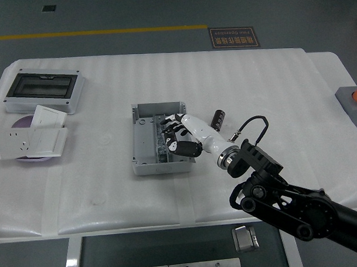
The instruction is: Pick up the battery,place it into the box
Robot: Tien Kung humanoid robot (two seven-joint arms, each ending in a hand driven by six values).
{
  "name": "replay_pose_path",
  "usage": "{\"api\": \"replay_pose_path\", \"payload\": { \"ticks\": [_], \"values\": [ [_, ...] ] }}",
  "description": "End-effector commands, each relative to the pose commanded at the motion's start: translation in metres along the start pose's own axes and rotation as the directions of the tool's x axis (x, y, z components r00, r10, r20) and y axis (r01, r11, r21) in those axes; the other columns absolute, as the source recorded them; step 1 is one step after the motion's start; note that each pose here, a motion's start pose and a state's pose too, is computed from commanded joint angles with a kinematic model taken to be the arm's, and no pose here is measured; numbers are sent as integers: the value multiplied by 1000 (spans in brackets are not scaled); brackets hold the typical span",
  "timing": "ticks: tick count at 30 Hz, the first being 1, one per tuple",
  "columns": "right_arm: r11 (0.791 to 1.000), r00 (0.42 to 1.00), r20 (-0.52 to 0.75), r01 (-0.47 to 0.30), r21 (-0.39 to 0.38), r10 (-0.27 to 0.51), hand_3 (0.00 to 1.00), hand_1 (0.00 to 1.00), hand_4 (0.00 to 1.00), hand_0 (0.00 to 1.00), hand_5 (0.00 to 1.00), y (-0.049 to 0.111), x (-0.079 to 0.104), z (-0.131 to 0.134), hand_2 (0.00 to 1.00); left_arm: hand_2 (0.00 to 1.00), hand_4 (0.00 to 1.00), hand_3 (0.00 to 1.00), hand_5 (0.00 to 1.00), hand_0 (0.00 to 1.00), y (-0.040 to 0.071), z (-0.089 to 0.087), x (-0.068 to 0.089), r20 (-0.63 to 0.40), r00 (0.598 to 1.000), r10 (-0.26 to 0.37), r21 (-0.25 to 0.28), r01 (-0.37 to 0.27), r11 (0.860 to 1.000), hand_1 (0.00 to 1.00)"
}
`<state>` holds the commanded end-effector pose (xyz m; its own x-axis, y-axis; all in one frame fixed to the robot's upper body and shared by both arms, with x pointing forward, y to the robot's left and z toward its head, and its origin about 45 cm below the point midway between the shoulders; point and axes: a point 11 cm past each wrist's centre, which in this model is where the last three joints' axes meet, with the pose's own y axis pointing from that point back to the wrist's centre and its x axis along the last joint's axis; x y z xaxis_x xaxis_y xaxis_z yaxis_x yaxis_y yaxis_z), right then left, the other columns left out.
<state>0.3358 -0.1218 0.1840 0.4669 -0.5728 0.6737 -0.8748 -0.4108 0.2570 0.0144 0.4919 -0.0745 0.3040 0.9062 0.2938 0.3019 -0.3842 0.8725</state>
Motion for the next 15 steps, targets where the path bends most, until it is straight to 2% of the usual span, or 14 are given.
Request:
{"api": "replay_pose_path", "payload": {
  "ticks": [3,4,9,12,15],
  "values": [
    [1000,1000,-1,2,-5,-2,998,998,761,998,336,0,-1,2,998,580,513,579,181,588,0,1,0,0,1000,-1,-2,1,1000,668],
    [1000,1000,-2,2,-6,-2,998,998,882,998,421,-1,-1,2,998,582,507,581,168,590,0,1,0,0,1000,-2,-2,2,1000,669],
    [1000,1000,-7,-13,-13,12,998,998,882,998,421,-1,2,5,998,582,507,581,168,590,0,1,-2,3,1000,-5,-1,5,1000,669],
    [998,998,-8,-62,-25,62,998,998,901,998,430,-1,15,10,998,582,504,582,160,593,0,2,-1,4,1000,-5,-4,5,1000,670],
    [987,988,-52,-147,-63,144,998,998,901,998,430,1,39,25,998,582,504,582,160,593,1,4,0,3,1000,-3,-9,3,1000,670]
  ]
}}
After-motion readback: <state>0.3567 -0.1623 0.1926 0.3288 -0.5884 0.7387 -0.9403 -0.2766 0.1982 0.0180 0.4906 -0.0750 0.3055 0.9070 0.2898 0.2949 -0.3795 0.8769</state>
